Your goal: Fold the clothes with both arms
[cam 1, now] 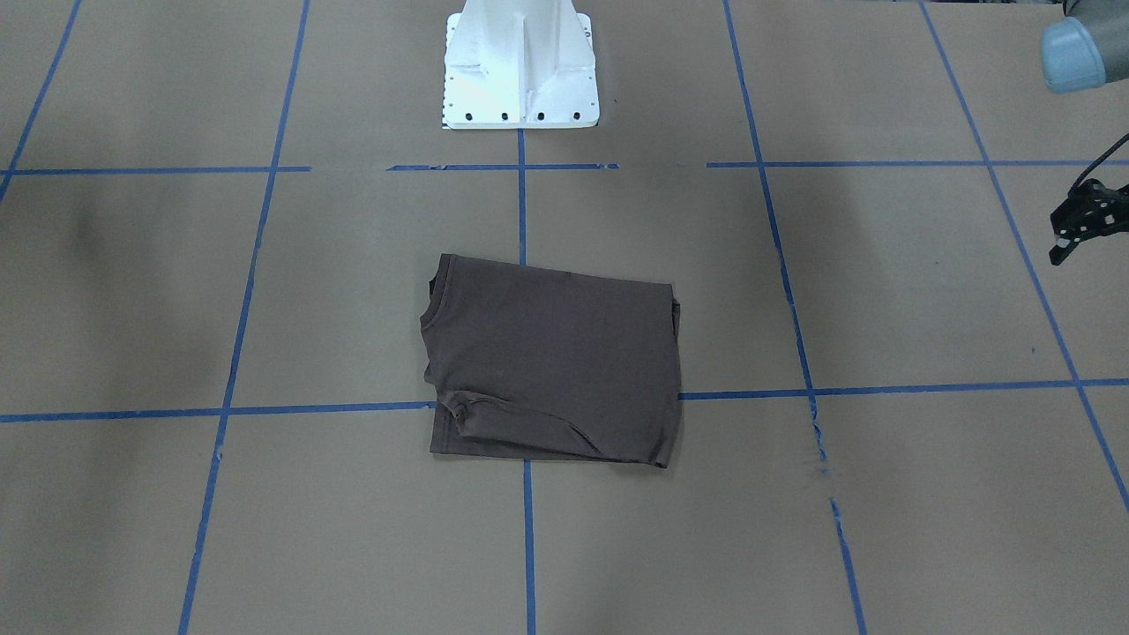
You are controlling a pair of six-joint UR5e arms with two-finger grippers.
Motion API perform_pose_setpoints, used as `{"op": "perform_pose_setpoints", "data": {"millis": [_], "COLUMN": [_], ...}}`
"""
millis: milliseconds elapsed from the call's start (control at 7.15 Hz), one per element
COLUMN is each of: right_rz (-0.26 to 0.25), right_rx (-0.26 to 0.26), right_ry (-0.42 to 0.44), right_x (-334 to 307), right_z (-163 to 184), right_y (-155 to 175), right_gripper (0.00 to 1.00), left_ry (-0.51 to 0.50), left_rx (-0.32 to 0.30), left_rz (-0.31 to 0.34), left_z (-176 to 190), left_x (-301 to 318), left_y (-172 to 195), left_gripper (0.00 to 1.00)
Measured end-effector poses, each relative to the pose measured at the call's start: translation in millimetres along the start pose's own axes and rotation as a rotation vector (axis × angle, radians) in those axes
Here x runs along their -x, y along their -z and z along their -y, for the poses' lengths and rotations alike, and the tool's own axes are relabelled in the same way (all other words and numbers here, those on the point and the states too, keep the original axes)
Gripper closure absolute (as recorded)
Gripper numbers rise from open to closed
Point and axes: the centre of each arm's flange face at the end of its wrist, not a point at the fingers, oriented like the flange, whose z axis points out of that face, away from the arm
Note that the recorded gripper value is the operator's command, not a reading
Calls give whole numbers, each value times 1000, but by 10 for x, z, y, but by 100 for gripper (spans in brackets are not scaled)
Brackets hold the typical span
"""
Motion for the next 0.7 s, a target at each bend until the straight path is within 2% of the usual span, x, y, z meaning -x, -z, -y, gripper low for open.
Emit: {"op": "perform_pose_setpoints", "data": {"millis": [280, 699], "right_rz": [26, 25], "right_rx": [19, 69], "right_ry": [57, 20], "right_x": [-528, -936], "right_z": [-416, -1038], "right_y": [9, -105], "right_gripper": [0, 0], "left_ry": [102, 155], "left_rx": [45, 131], "left_rz": [2, -96], "left_z": [-356, -996], "left_x": [555, 1062], "left_y": [-13, 85], "left_gripper": [0, 0]}}
